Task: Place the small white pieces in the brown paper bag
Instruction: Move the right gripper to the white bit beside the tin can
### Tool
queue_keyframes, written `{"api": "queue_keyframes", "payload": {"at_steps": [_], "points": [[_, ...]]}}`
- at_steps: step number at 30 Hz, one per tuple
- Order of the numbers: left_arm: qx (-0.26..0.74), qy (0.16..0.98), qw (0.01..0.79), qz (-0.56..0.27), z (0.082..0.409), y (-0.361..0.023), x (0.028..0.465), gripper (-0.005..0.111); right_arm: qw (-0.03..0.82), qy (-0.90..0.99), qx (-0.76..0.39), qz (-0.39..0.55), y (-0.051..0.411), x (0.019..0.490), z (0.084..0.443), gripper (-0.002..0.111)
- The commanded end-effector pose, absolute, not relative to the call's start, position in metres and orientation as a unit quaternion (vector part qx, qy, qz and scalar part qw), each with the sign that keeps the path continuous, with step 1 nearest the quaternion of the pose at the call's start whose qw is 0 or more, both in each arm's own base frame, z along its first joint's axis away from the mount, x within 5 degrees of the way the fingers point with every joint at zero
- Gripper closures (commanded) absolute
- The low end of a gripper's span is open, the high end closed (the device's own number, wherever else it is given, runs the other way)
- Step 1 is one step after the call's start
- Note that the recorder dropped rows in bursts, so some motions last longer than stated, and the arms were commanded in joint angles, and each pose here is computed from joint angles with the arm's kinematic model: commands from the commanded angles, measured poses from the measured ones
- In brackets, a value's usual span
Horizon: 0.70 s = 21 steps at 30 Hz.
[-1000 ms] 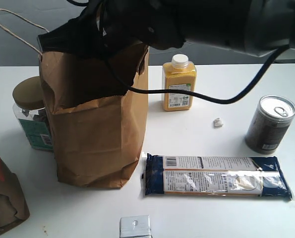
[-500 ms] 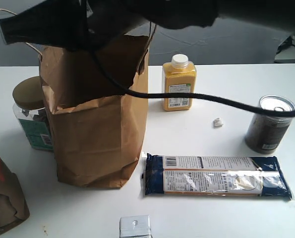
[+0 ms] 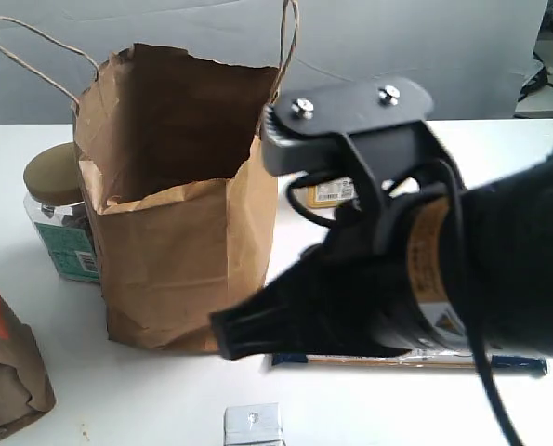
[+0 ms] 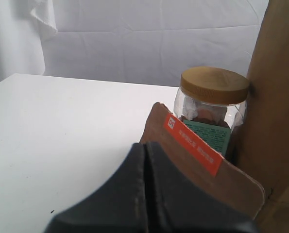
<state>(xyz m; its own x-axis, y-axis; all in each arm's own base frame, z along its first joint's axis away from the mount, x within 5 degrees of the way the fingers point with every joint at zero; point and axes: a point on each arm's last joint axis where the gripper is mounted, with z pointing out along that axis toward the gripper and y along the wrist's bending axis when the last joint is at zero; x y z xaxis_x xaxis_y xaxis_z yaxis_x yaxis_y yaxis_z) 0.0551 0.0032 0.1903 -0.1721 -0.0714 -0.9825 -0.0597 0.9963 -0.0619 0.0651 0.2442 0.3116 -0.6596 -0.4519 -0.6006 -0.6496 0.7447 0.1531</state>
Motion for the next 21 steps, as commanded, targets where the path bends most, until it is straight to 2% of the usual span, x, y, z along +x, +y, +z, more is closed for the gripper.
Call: {"api": "queue_keyframes", "payload": {"at_steps": [1,8,13,21], "points": [[-0.045,0.764,0.643,-0.011,0.19,0.003,0.055,0.107,0.268,0.919,-0.264,0.123,0.21,0.098,0.286,0.108],[-0.045,0.764,0.643,-0.011,0.19,0.003,0.055,0.107,0.28,0.922,-0.262,0.06,0.192,0.157,0.269,0.108],[-0.045,0.764,0.643,-0.011,0.19,0.003,0.055,0.107,0.238,0.933,-0.269,0.031,0.195,0.197,0.244,0.106],[-0.045,0.764,0.643,-0.011,0.19,0.003,0.055,0.107,0.199,0.945,-0.26,-0.022,0.221,0.263,0.22,0.072]]}}
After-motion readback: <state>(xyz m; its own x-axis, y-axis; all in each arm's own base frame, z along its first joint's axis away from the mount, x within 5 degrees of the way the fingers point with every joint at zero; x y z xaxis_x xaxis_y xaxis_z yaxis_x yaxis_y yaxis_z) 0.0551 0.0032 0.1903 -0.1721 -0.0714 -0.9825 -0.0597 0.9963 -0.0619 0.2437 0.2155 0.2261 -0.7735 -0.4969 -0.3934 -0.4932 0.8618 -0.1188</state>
